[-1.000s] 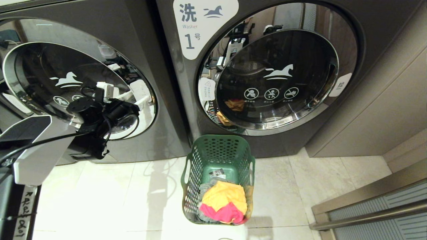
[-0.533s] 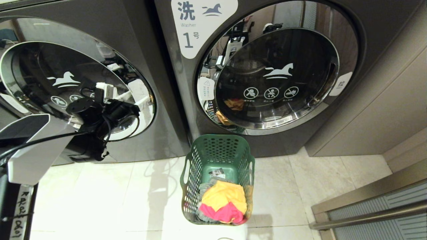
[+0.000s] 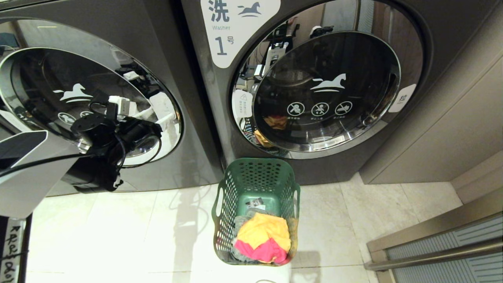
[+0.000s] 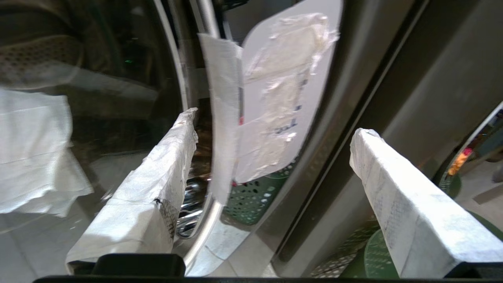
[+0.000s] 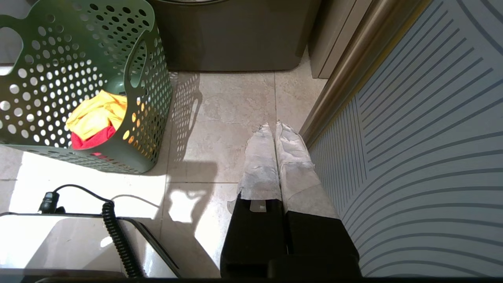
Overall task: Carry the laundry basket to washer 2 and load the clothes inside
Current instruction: Open the lid of the washing machine
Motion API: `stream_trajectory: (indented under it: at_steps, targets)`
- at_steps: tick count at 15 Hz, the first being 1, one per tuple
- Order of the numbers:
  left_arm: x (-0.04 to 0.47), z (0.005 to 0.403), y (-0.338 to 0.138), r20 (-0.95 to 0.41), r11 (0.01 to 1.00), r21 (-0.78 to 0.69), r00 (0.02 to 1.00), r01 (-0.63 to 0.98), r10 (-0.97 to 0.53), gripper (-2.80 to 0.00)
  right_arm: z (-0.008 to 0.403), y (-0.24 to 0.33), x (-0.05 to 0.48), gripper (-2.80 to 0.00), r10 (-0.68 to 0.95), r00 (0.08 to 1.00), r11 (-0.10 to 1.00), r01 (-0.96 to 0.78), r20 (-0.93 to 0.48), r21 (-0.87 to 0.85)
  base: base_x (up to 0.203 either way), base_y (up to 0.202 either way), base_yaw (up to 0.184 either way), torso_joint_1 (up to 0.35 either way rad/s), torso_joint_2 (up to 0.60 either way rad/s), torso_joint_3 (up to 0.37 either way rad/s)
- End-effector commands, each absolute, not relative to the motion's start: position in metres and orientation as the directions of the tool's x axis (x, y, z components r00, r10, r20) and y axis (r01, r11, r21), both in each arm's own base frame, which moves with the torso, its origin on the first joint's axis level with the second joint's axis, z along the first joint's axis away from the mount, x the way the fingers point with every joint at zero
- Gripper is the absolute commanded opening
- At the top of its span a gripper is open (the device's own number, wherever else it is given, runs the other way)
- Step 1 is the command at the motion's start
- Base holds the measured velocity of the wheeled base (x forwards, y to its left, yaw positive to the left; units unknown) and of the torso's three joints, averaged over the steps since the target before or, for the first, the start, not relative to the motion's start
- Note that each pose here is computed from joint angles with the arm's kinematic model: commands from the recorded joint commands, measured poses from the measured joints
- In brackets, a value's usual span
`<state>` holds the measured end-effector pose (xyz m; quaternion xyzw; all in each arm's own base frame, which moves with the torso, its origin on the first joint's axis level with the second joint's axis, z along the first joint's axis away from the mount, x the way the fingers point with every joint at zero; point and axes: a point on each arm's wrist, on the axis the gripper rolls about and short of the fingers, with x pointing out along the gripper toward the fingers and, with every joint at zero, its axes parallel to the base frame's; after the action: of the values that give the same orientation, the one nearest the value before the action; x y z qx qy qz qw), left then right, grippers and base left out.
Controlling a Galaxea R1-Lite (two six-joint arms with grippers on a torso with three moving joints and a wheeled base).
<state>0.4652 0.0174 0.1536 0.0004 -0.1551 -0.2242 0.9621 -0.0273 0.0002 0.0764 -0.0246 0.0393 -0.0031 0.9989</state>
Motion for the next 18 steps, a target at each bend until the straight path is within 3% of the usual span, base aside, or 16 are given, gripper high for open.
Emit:
stream_trajectory:
  at_steps: [1, 10, 18]
  targets:
    - [0.465, 0.158, 0.019, 0.314, 0.896, 0.076, 0.843, 0.437, -0.437, 0.00, 0.076, 0.000, -0.027, -2.80, -0.008, 0.997, 0.999, 0.004, -0.080, -0.050, 0.000, 0.000, 0.000, 0.000, 0.00, 0.000]
    - [0.482, 0.138, 0.032, 0.274, 0.804, 0.104, 0.761, 0.585, -0.588, 0.00, 0.076, 0.000, -0.027, -2.80, -0.008, 0.997, 0.999, 0.004, -0.080, -0.050, 0.000, 0.000, 0.000, 0.000, 0.00, 0.000]
    - [0.508, 0.144, 0.050, 0.344, 0.774, 0.124, 0.705, 0.621, -0.621, 0.00, 0.076, 0.000, -0.027, -2.80, -0.008, 0.997, 0.999, 0.004, -0.080, -0.050, 0.000, 0.000, 0.000, 0.000, 0.00, 0.000]
